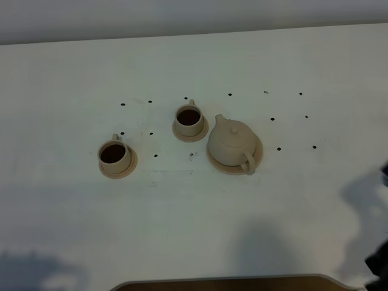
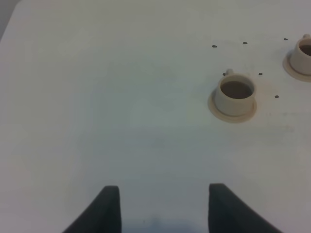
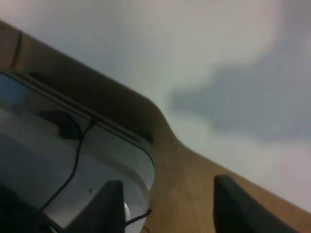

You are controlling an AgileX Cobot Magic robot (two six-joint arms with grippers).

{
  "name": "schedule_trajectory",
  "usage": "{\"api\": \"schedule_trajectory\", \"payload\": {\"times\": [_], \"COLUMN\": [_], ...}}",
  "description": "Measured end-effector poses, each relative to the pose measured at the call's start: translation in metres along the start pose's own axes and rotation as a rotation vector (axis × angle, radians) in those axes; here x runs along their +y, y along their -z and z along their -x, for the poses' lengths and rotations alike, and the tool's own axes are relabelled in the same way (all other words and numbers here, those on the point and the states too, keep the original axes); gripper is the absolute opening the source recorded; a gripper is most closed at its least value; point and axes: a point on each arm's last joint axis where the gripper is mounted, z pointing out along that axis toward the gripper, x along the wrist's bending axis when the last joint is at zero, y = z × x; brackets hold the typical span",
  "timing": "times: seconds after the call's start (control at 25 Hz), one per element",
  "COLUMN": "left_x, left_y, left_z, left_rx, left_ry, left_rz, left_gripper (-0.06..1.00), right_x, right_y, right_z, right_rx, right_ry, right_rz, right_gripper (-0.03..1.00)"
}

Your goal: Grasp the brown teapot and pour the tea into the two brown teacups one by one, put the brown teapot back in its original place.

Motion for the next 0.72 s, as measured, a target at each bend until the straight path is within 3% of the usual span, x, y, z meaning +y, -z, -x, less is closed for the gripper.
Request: {"api": "schedule_trajectory", "payload": {"times": [0.28, 0.44, 0.72], "left_x": [0.000, 0.000, 0.000], "left_y": [0.000, 0.000, 0.000], "left_z": [0.000, 0.000, 0.000], "left_rx": [0.000, 0.000, 0.000], "left_ry": [0.000, 0.000, 0.000], "left_rz": [0.000, 0.000, 0.000], "left_gripper": [0.45, 0.45, 0.45], "right_x": [-0.048, -0.054, -0.055], "right_y": [0.008, 0.013, 0.014], "right_z": [0.004, 0.005, 0.005], "right_rx": [0.031, 0.041, 0.043], "right_ry": [0.040, 0.053, 0.053], "right_rz": [0.146, 0.217, 0.228], "right_gripper": [0.44, 0.44, 0.44]}}
